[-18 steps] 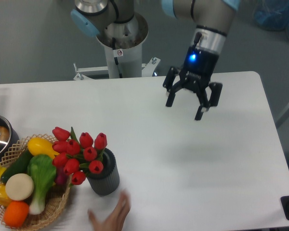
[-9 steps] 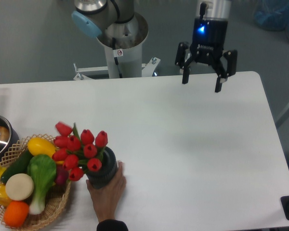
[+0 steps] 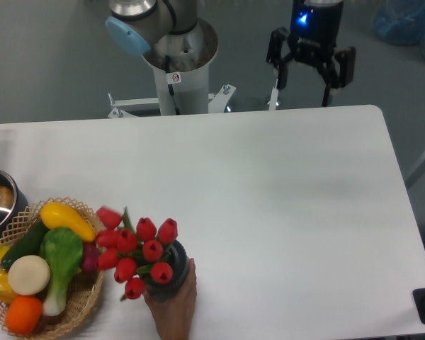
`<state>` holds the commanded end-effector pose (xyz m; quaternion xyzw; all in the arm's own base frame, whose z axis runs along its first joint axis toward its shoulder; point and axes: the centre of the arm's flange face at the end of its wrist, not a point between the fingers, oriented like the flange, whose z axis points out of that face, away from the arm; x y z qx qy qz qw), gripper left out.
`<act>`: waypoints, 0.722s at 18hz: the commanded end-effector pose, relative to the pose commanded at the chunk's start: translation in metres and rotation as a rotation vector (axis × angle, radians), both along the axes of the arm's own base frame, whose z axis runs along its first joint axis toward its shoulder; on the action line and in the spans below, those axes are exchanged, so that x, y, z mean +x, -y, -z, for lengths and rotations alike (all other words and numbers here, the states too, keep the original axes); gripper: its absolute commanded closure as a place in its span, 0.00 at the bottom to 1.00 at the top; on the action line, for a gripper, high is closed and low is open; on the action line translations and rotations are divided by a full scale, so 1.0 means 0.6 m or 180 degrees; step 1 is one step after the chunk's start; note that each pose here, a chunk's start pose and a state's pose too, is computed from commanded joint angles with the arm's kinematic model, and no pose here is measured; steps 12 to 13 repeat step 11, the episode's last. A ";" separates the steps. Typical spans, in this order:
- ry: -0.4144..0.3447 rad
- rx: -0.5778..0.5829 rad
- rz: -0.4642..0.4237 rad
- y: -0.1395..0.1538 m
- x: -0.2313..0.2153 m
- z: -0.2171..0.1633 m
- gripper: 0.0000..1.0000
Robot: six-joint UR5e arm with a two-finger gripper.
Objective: Insert the flowers into the vase
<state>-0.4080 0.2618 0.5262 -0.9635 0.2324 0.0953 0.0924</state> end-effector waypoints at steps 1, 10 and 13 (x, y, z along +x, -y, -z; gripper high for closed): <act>-0.0014 -0.0013 0.0036 0.005 -0.002 -0.001 0.00; -0.0026 -0.0026 -0.0001 0.032 -0.002 -0.001 0.00; -0.0026 -0.0026 -0.0001 0.032 -0.002 -0.001 0.00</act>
